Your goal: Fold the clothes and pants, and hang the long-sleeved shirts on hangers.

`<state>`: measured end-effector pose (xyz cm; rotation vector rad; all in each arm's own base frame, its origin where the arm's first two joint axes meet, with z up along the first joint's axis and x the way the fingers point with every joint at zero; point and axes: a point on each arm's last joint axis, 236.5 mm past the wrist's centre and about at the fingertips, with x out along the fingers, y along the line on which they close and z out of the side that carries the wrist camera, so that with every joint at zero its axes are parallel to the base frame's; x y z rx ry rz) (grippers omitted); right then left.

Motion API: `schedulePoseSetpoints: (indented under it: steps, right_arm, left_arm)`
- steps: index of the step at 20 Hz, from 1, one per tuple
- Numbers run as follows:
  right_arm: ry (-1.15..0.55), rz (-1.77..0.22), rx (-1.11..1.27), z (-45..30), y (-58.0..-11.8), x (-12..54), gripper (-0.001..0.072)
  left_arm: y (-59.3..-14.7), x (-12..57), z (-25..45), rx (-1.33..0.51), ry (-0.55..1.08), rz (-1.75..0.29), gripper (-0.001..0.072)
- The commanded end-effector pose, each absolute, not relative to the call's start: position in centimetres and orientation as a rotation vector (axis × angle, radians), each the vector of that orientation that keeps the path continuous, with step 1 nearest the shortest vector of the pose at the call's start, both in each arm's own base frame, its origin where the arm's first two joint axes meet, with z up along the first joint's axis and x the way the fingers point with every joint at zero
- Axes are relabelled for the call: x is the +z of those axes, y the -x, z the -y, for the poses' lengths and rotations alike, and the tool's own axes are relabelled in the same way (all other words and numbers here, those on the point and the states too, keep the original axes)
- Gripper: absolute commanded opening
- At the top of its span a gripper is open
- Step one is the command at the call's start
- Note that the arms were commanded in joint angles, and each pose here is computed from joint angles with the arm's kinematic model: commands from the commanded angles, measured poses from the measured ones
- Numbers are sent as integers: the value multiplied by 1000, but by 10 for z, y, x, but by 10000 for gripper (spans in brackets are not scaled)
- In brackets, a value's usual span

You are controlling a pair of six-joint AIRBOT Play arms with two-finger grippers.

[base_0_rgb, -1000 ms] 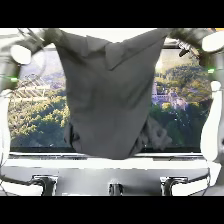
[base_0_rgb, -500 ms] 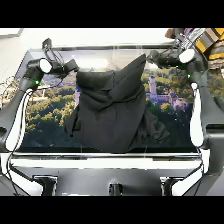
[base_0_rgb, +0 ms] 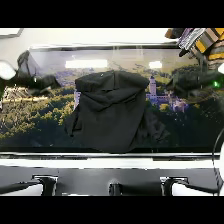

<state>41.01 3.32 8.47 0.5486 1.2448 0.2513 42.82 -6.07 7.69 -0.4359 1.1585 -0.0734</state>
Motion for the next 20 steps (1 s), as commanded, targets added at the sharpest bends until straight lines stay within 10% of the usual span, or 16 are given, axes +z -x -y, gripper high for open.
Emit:
schedulePoseSetpoints:
  steps: [1, 7, 17, 20]
  right_arm:
    - [-633, -1383, 246, -71, -314, 38, 561]
    - [-838, -1506, 147, -123, -232, -54, 561]
    - [-1056, -1383, 47, -133, -262, -93, 524]
    - [-1115, -1337, 68, -139, -274, -86, 117]
  left_arm:
    - [-338, 39, 82, -105, 576, -1219, 720]
    - [-251, -7, 112, -134, 754, -1312, 720]
    - [-230, -38, 122, -116, 827, -1443, 720]
    - [-228, -47, 126, -114, 819, -1484, 720]
